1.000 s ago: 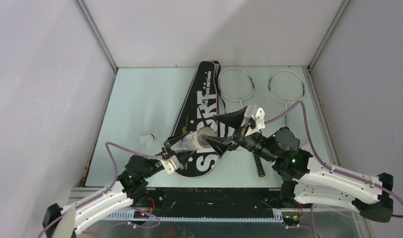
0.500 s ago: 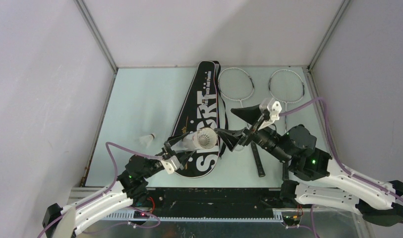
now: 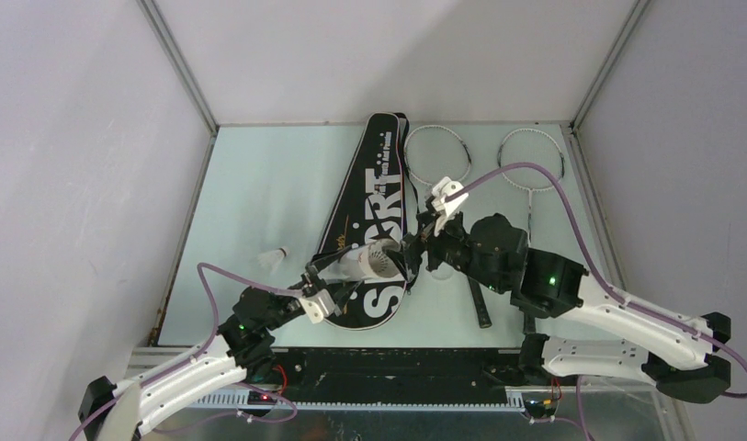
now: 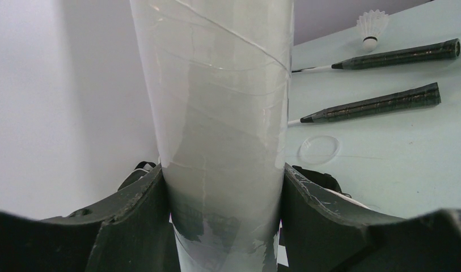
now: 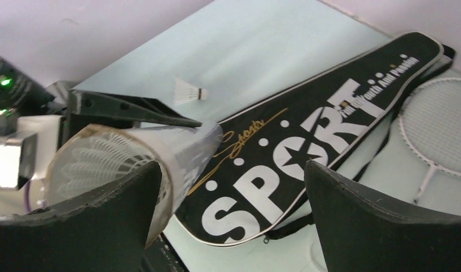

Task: Pack up the badminton gear
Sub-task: Place the shuttlecock at the shuttle tube.

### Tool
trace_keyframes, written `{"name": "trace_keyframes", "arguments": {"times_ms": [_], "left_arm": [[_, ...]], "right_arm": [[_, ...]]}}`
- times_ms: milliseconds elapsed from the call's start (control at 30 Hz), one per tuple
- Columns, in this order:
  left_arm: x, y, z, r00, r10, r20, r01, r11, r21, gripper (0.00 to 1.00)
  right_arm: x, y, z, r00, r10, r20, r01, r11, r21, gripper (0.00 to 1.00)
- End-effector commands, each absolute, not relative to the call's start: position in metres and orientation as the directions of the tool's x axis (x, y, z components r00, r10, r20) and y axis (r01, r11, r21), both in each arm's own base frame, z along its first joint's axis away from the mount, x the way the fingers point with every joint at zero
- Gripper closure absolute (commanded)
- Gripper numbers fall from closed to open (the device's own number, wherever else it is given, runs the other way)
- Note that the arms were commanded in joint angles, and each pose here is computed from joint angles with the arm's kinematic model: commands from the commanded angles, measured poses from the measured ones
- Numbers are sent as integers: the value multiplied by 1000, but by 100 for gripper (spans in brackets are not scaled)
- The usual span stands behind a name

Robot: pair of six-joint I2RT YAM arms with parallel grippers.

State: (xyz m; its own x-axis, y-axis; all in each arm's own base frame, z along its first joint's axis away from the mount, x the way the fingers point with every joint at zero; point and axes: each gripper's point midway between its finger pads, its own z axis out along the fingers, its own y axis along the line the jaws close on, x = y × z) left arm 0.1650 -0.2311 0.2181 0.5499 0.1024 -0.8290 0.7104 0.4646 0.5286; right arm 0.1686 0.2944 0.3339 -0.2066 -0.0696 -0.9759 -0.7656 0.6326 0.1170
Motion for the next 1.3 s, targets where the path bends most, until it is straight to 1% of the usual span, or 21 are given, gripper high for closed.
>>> {"name": "trace_keyframes", "arguments": {"times_ms": [0, 100, 400, 700, 800, 1033, 1133, 1267], "left_arm": [[166, -232, 211, 504, 114, -856, 739, 456, 496, 48], [166, -232, 211, 505, 113, -856, 739, 456, 496, 48], [166, -232, 210, 503, 113, -857, 740, 455, 495, 48], [165, -232, 212, 507, 111, -855, 738, 456, 497, 48], [165, -232, 212, 505, 108, -856, 740, 456, 494, 48], [166, -232, 211, 502, 112, -858, 741, 456, 493, 48], [165, -232, 212, 505, 109, -856, 740, 457, 494, 48], [165, -232, 212, 505, 105, -856, 739, 459, 493, 48]], "right_arm": [[197, 276, 339, -215, -65, -974, -624, 777, 86, 1], [204, 281, 328, -236, -101, -966, -590, 805, 60, 1], [209, 306, 304, -302, -215, -929, -592, 806, 6, 1], [196, 323, 271, -360, -366, -858, -680, 733, -27, 1], [191, 325, 277, -347, -362, -865, -707, 707, -12, 1], [162, 326, 326, -275, -270, -923, -827, 555, 84, 1], [151, 319, 340, -216, -253, -943, -874, 482, 71, 1], [141, 304, 352, -175, -233, -957, -901, 431, 60, 1]]}}
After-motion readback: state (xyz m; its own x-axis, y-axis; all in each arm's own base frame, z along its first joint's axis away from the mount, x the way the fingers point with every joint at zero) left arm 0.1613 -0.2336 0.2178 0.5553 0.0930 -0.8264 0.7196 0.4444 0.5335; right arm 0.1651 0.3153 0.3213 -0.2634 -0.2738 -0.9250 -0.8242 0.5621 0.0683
